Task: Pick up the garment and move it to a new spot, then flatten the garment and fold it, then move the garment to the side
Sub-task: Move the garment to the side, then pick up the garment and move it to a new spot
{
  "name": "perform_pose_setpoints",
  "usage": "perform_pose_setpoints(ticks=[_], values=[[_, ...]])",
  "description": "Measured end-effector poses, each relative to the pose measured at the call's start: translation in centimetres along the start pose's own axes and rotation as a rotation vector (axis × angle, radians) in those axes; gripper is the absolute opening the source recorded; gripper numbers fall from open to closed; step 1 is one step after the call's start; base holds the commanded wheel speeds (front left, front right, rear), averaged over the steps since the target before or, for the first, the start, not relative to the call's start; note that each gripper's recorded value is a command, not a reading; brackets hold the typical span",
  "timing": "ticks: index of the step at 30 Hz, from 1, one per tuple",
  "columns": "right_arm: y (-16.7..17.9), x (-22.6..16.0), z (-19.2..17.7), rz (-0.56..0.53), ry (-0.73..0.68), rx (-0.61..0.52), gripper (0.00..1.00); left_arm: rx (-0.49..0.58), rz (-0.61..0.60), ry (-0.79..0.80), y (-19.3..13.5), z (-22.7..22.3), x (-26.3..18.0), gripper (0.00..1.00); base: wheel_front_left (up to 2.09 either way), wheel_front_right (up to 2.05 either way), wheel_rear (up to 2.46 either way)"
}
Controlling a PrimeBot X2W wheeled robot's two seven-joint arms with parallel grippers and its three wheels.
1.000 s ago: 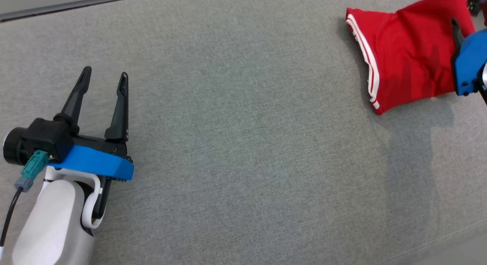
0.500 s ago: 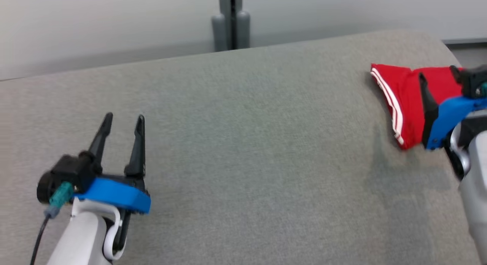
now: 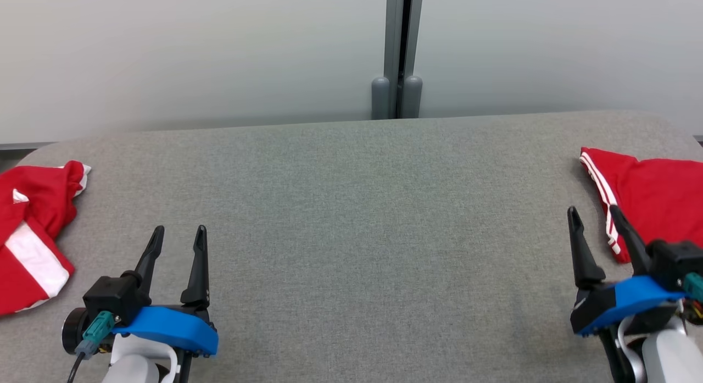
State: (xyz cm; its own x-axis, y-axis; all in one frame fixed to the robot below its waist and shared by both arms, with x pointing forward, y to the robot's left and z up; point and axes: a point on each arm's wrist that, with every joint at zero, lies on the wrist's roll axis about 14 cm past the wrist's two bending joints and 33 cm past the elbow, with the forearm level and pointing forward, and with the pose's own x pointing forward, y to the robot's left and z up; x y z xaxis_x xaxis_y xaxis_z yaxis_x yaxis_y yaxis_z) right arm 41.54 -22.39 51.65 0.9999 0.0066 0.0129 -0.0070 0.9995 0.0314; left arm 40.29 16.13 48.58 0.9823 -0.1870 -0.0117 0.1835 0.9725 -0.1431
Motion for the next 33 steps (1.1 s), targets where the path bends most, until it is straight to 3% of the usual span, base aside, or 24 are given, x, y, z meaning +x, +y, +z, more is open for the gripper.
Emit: perform_pose_setpoints(ticks=[13, 26, 33], values=[[1.7, -3.6, 0.0, -0.008, -0.002, 0.055, 1.0, -0.015, 0.042, 0.0, 0.8, -0.3, -1.3, 1.0, 0.0, 0.0, 0.0], [2.2, -3.3, -0.3, -0.001, 0.007, 0.066, 1.0, -0.006, 0.037, 0.002, 0.8, -0.4, -1.3, 1.0, 0.0, 0.0, 0.0], [4.8, -2.1, -0.1, 0.073, 0.005, 0.067, 1.0, 0.001, 0.109, -0.023, 3.0, 0.5, -3.1, 1.0, 0.0, 0.0, 0.0]])
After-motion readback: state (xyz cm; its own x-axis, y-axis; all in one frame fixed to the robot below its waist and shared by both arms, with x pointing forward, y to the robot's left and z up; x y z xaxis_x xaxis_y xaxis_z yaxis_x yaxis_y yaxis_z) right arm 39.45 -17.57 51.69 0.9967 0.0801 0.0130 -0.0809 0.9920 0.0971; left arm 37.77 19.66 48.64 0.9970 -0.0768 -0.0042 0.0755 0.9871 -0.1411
